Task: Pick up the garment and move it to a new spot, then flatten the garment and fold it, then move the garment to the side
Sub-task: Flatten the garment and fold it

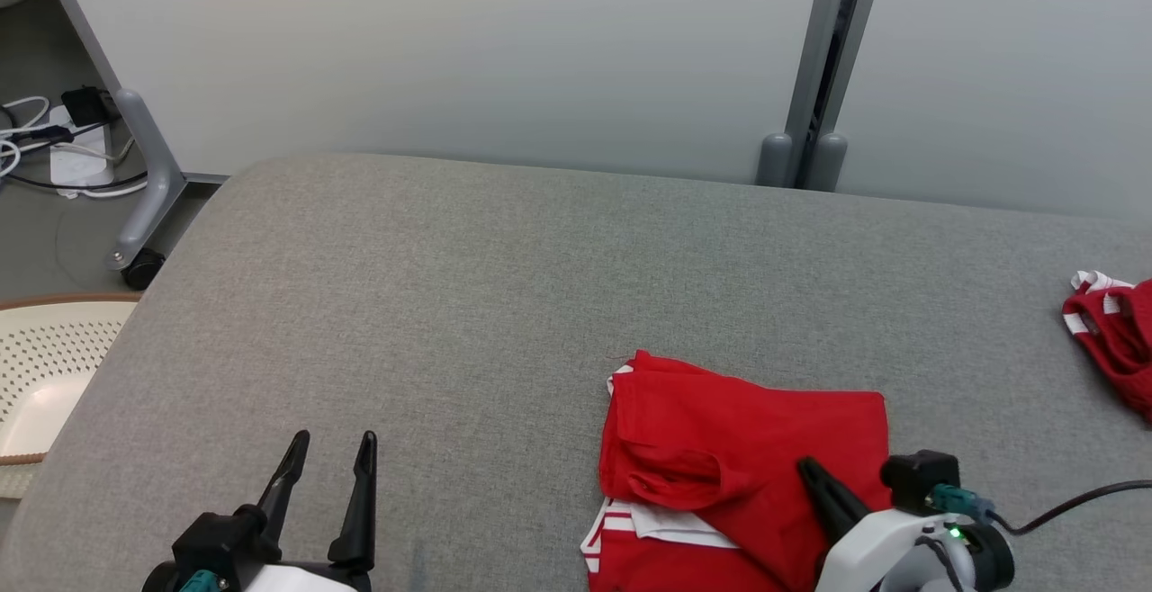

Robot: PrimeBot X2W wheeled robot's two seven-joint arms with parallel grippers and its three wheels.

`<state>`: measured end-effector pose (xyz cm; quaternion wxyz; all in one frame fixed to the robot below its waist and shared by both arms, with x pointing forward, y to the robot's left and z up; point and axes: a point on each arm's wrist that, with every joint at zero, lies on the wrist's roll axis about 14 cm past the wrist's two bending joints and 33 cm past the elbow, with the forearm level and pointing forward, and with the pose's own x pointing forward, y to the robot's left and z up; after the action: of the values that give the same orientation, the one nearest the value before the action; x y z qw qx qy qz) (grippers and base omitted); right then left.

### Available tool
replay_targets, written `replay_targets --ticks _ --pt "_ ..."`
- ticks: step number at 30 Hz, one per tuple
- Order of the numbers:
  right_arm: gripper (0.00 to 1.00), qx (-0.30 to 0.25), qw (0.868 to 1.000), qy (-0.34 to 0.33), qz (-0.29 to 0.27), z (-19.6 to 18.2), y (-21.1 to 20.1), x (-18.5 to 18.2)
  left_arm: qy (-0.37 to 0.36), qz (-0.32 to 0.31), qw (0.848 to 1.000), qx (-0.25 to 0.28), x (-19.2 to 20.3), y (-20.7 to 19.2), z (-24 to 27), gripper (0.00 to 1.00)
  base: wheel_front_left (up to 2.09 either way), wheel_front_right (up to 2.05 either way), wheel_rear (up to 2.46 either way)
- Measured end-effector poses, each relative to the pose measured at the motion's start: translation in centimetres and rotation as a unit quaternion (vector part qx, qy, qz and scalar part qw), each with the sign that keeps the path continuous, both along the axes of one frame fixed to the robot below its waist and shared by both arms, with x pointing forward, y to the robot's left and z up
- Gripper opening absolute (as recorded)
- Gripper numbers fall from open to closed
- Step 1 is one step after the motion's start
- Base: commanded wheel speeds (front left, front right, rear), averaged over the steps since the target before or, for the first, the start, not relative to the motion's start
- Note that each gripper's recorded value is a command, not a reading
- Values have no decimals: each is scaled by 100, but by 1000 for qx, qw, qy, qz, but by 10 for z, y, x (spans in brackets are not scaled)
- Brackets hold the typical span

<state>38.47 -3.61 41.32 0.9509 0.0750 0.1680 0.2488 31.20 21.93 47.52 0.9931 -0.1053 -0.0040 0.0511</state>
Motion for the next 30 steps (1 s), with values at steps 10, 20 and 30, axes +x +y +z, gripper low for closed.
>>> replay_targets --ticks 10,20,30 --pt "0 29 995 35 86 -13 65 -40 3 12 1000 6 -2 8 -1 100 0 0 0" --pt "0 72 986 40 144 0 105 -68 3 18 1000 6 -3 12 0 100 0 0 0" --pt "0 89 994 -61 4 51 23 -5 -7 -11 1000 7 9 -4 5 100 0 0 0"
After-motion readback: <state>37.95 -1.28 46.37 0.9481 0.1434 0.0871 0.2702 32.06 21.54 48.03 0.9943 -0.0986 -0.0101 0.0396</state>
